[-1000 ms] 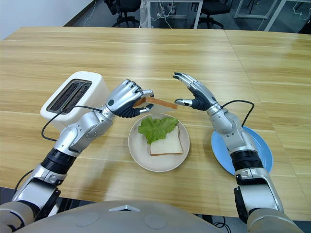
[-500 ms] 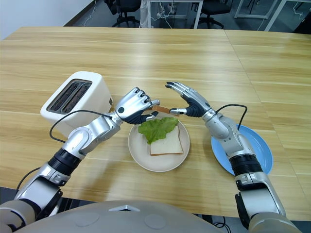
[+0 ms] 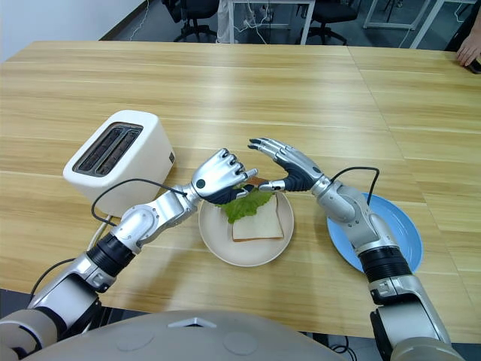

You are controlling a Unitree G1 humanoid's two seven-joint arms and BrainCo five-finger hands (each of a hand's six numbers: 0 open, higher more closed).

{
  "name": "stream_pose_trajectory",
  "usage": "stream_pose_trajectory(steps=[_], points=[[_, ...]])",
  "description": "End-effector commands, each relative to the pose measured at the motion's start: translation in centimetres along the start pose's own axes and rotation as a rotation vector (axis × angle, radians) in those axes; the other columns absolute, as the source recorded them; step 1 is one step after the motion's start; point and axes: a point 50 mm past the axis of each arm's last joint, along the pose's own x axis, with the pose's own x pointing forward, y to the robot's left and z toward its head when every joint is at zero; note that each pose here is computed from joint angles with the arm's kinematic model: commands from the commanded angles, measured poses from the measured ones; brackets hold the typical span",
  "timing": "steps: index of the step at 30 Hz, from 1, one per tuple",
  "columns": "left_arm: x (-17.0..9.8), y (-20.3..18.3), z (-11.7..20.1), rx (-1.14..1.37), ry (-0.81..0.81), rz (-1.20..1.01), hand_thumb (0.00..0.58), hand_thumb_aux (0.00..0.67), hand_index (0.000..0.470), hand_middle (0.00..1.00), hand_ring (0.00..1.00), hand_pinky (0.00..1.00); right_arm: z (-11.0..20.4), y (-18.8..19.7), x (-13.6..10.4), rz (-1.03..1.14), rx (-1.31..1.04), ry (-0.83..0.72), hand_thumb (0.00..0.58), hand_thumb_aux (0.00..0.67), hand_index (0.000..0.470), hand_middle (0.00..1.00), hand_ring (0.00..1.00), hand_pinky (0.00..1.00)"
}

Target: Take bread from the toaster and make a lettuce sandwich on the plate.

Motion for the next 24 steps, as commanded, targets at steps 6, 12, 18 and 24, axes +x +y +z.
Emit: stream_pose_trajectory(steps=[6, 12, 18, 24], points=[[-1.1, -2.1, 2.2, -0.056, -0.048, -0.085, 0.580, 0.670, 0.460, 1.00, 1.00, 1.00, -1.5, 2.1, -2.4, 0.236, 0.018, 0.123, 0.000, 0.000, 0.000, 0.00, 0.00, 0.00], [-1.8, -3.0, 3.1, -0.094, -0.070, -0.137, 0.580, 0.670, 0.460, 1.00, 1.00, 1.00, -1.7, 2.8, -4.4, 0.344, 0.049, 0.177, 0.000, 0.000, 0.000, 0.00, 0.00, 0.00], [-2.2, -3.5, 3.6, -0.115, -0.078, -0.169, 0.580, 0.670, 0.460, 1.00, 1.00, 1.00, -1.4, 4.4, -5.2, 0.448, 0.081, 0.181, 0.000, 0.000, 0.000, 0.00, 0.00, 0.00], [-2.8, -3.9, 4.0, -0.222, -0.049, -0.202, 0.580, 0.670, 0.460, 1.00, 1.00, 1.00, -0.8, 4.8, -5.0, 0.485, 0.068, 0.149, 0.000, 0.000, 0.000, 0.00, 0.00, 0.00]])
